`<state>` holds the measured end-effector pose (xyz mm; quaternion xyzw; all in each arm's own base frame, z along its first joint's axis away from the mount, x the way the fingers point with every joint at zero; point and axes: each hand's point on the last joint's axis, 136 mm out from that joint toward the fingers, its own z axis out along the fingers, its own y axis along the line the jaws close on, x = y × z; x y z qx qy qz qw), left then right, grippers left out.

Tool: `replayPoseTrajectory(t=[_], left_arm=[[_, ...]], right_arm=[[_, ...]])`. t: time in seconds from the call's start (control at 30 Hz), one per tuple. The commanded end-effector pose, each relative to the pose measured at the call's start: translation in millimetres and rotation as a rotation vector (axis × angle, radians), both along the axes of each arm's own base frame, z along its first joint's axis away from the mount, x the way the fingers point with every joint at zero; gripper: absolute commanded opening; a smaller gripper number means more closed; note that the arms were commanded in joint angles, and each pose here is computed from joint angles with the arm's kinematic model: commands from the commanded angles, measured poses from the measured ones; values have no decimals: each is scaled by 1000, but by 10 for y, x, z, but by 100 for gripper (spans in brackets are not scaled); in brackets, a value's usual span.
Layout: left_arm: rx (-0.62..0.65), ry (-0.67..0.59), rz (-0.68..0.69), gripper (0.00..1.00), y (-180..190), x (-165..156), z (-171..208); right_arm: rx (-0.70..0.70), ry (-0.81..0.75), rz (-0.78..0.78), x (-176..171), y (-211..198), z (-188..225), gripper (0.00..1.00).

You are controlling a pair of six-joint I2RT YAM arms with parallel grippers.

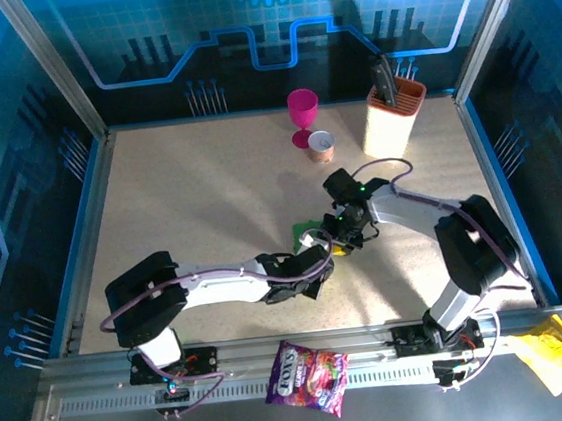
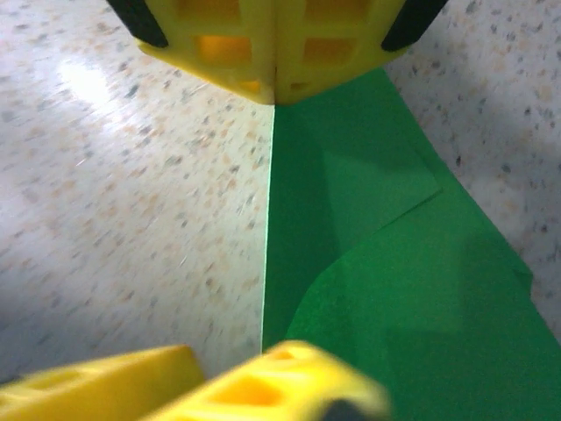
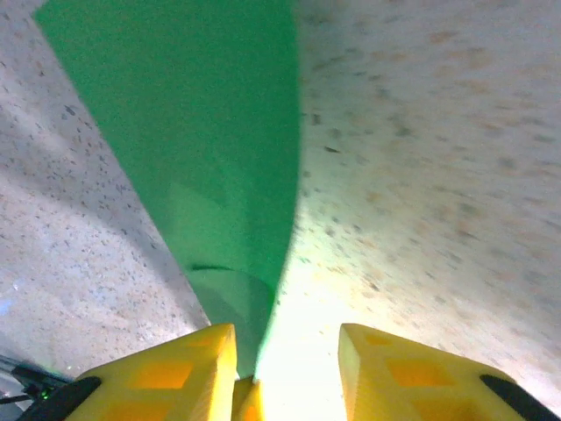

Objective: Fold a paper plane with a square sheet of paper (pick it up from the middle)
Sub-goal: Fold the wing for the fifth time at the center of the table.

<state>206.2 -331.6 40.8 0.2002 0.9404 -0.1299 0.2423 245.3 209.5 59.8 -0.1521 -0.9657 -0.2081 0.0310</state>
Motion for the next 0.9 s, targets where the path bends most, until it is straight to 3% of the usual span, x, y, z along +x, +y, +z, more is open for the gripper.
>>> replayPoseTrajectory(t=[0.0, 0.1, 0.23, 0.5, 0.87], left_arm=[[-91, 97, -30, 0, -27, -58, 19], [-153, 175, -99, 0, -77, -168, -22], [-192, 173, -181, 0, -110, -266, -40], [-180, 138, -275, 0, -47, -314, -135], [-251, 10, -317, 0, 139, -235, 38]], right_arm=[[-19, -15, -11, -56, -319, 206, 37], [-20, -56, -20, 102, -509, 313, 37], [-6, -111, 20, 324, -587, 405, 35], [148, -141, 176, 527, -228, 385, 28], [244, -120, 342, 436, 283, 200, 14]])
